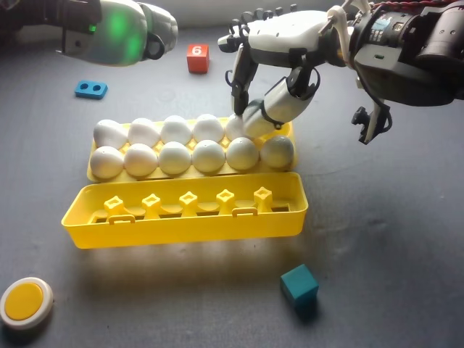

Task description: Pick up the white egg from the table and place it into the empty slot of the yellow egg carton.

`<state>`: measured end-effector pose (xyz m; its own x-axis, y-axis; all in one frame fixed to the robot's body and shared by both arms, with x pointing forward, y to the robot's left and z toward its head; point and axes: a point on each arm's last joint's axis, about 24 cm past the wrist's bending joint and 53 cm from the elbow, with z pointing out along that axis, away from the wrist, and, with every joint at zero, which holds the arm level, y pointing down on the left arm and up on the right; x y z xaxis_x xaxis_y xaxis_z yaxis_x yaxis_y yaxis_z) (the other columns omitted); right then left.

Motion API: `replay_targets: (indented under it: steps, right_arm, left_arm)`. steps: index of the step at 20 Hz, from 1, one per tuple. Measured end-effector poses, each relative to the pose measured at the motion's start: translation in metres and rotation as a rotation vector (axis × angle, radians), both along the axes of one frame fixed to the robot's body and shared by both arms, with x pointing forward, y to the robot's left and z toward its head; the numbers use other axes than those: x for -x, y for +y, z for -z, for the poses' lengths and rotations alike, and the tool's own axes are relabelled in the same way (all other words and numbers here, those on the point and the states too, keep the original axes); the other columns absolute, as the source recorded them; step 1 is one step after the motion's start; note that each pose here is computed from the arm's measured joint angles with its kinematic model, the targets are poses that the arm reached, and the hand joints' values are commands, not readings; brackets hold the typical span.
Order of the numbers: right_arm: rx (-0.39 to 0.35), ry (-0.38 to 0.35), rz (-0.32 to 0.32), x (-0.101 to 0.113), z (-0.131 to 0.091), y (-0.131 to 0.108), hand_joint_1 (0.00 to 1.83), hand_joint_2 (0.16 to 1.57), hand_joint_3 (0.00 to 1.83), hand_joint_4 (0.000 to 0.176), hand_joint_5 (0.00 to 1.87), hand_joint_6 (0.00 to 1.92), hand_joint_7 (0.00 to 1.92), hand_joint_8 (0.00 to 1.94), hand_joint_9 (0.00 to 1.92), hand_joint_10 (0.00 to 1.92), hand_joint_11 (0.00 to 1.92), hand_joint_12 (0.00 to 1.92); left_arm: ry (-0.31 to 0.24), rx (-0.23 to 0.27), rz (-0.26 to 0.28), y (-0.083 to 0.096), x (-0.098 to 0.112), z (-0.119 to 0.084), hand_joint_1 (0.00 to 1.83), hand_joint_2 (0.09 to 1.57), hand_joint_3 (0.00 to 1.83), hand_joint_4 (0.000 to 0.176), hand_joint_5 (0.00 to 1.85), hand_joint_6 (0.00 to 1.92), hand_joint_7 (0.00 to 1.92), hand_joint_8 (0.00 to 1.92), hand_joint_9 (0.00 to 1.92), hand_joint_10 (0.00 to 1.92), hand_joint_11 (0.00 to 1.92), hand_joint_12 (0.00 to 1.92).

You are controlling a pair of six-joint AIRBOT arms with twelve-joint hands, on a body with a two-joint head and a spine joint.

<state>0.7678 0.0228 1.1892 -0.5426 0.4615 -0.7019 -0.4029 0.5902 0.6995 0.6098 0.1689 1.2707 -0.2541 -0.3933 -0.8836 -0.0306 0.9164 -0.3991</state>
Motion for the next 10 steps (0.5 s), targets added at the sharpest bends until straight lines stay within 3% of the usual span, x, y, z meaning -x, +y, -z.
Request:
replay_targets:
  steps: [1,3,5,7,9,10]
  right_arm:
    - [0.008,0.002,0.002,0.0,0.002,-0.001,0.72,0.96,0.0,0.103,0.91,0.01,0.2,0.01,0.0,0.0,0.0,0.0]
    - [0.023,0.016,0.01,-0.001,0.007,-0.003,0.72,0.92,0.0,0.119,0.89,0.0,0.28,0.0,0.0,0.0,0.0,0.0]
    - [0.025,0.017,0.011,-0.001,0.008,-0.005,0.73,0.93,0.0,0.105,0.9,0.0,0.28,0.0,0.0,0.0,0.0,0.0]
    - [0.026,0.016,0.015,-0.002,0.007,-0.008,0.73,0.93,0.0,0.103,0.89,0.0,0.28,0.0,0.0,0.0,0.0,0.0]
    - [0.026,0.014,0.014,0.001,0.005,-0.013,0.74,0.92,0.0,0.112,0.9,0.01,0.29,0.0,0.0,0.0,0.0,0.0]
    - [0.027,0.011,0.014,0.004,0.004,-0.017,0.76,0.92,0.0,0.12,0.91,0.01,0.2,0.01,0.0,0.0,0.0,0.0]
  left_arm:
    - [0.0,0.0,0.0,0.0,0.0,0.0,0.0,1.27,0.0,0.0,0.08,0.0,0.05,0.0,0.01,0.0,0.0,0.0]
    - [0.0,-0.001,-0.001,0.0,0.0,0.0,0.0,1.27,0.0,0.0,0.08,0.0,0.06,0.0,0.02,0.01,0.0,0.0]
    - [0.0,0.0,0.0,0.0,0.0,0.0,0.0,1.27,0.0,0.0,0.07,0.0,0.05,0.0,0.01,0.0,0.0,0.0]
    - [0.0,0.0,0.0,0.0,0.0,0.0,0.0,1.27,0.0,0.0,0.07,0.0,0.05,0.0,0.0,0.0,0.0,0.0]
    - [0.0,0.0,-0.001,0.0,0.0,0.0,0.0,1.26,0.0,0.0,0.08,0.0,0.06,0.0,0.01,0.0,0.0,0.0]
    - [0.0,0.0,-0.001,0.0,0.0,0.0,0.0,1.27,0.0,0.0,0.09,0.01,0.06,0.01,0.02,0.01,0.0,0.0]
